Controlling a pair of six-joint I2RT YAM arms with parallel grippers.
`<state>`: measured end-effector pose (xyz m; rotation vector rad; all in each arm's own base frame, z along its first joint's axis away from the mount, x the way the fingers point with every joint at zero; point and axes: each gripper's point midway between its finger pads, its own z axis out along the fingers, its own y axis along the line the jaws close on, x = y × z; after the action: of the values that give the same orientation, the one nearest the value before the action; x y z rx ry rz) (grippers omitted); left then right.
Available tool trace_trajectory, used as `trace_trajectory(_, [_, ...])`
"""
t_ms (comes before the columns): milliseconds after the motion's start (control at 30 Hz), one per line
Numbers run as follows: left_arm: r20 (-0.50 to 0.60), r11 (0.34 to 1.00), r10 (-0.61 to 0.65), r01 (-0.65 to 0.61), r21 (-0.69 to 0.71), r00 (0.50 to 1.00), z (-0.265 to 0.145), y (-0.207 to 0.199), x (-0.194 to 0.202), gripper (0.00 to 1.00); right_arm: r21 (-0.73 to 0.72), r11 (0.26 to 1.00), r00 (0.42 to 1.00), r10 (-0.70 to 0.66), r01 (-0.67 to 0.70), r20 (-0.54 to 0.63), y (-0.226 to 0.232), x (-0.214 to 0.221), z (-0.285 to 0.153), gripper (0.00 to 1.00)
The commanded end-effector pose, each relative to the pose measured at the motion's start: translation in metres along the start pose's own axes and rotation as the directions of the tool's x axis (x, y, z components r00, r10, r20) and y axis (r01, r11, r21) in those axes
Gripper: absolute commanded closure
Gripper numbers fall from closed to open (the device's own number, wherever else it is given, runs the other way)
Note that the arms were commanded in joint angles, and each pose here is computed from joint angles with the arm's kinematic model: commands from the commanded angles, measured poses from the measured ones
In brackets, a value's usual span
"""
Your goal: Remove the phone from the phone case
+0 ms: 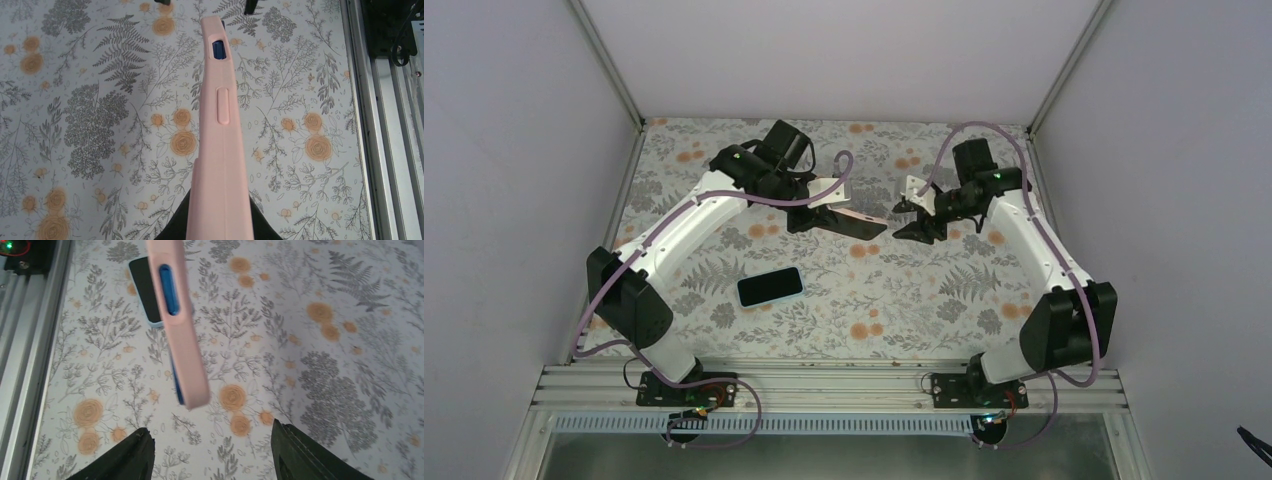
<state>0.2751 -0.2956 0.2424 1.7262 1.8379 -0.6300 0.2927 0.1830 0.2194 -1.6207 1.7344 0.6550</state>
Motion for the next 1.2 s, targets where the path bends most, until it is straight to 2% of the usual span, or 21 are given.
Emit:
trace_trajectory(0, [0.061, 0.999, 0.035, -0.034, -0.016, 0.998, -0.008, 0.003, -0.017, 0.98, -0.012, 1.000, 0.998, -0.012, 0.012, 0.054, 0.005, -0.008, 0.006, 0.40])
trace_trajectory(500, [0.064, 0.999, 0.033, -0.032, -0.017, 0.997, -0.009, 0.003, -0.018, 0.98, 0.042, 0.999, 0.996, -0.014, 0.011, 0.083, -0.020, -0.019, 0.007, 0.43])
trace_trajectory(1167, [0.061, 1.000, 0.027, -0.026, -0.017, 0.998, -0.006, 0.008, -0.021, 0.98, 0.007, 1.000, 0.995, -0.018, 0.018, 0.097, -0.012, -0.021, 0.006, 0.43])
